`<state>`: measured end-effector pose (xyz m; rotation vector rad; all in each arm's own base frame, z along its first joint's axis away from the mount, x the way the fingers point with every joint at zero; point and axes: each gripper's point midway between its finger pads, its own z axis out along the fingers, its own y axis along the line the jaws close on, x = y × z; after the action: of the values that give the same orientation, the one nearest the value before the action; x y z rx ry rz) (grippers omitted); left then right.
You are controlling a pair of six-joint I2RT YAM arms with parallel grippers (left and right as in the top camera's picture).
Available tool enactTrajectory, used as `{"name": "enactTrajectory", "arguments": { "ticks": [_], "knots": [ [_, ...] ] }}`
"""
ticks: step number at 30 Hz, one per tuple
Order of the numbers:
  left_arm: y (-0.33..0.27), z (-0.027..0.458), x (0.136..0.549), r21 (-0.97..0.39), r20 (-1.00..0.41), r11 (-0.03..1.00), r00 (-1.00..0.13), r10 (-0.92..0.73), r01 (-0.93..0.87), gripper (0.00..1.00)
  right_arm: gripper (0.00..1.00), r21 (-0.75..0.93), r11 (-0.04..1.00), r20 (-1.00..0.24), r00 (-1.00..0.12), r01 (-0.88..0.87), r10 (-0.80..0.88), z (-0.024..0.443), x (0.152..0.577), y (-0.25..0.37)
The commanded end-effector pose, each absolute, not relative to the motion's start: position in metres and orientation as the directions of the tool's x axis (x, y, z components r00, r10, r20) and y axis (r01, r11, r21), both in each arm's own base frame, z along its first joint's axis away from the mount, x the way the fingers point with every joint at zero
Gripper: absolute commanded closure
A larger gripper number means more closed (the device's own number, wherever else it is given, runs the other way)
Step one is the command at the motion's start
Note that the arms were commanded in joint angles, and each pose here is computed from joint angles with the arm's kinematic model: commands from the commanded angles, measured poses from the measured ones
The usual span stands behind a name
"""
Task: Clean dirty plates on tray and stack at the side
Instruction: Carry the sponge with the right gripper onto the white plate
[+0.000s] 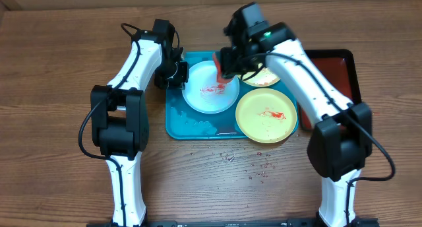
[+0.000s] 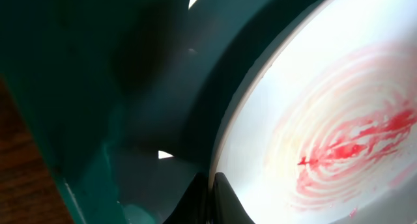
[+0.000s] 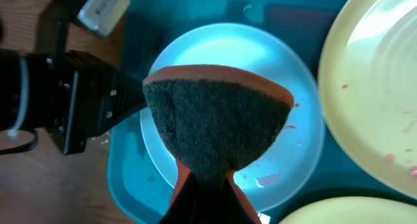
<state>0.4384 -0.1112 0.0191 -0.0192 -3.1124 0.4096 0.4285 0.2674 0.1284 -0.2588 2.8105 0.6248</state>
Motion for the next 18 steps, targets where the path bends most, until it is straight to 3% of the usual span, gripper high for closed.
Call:
{"name": "enactTrajectory", "arguments": {
  "ticks": [1, 8, 18],
  "knots": [
    [-0.116, 0.015, 0.432, -0.292, 0.021, 0.956, -0.999, 0.047, 0.039, 0.96, 0.96, 0.312, 0.941, -0.241, -0.969, -0.133, -0.056, 0.096, 0.432, 0.263],
    [-0.102, 0.014, 0.432, -0.272, 0.032, 0.962, -0.999, 0.028, 0.018, 0.96, 0.96, 0.255, 0.963, -0.138, -0.989, -0.088, -0.054, 0.032, 0.428, 0.265],
    [-0.087, 0.011, 0.431, -0.196, 0.037, 0.981, -0.999, 0.022, 0.014, 0.96, 0.96, 0.235, 0.97, -0.082, -0.995, -0.069, -0.051, -0.001, 0.422, 0.266]
  ]
}}
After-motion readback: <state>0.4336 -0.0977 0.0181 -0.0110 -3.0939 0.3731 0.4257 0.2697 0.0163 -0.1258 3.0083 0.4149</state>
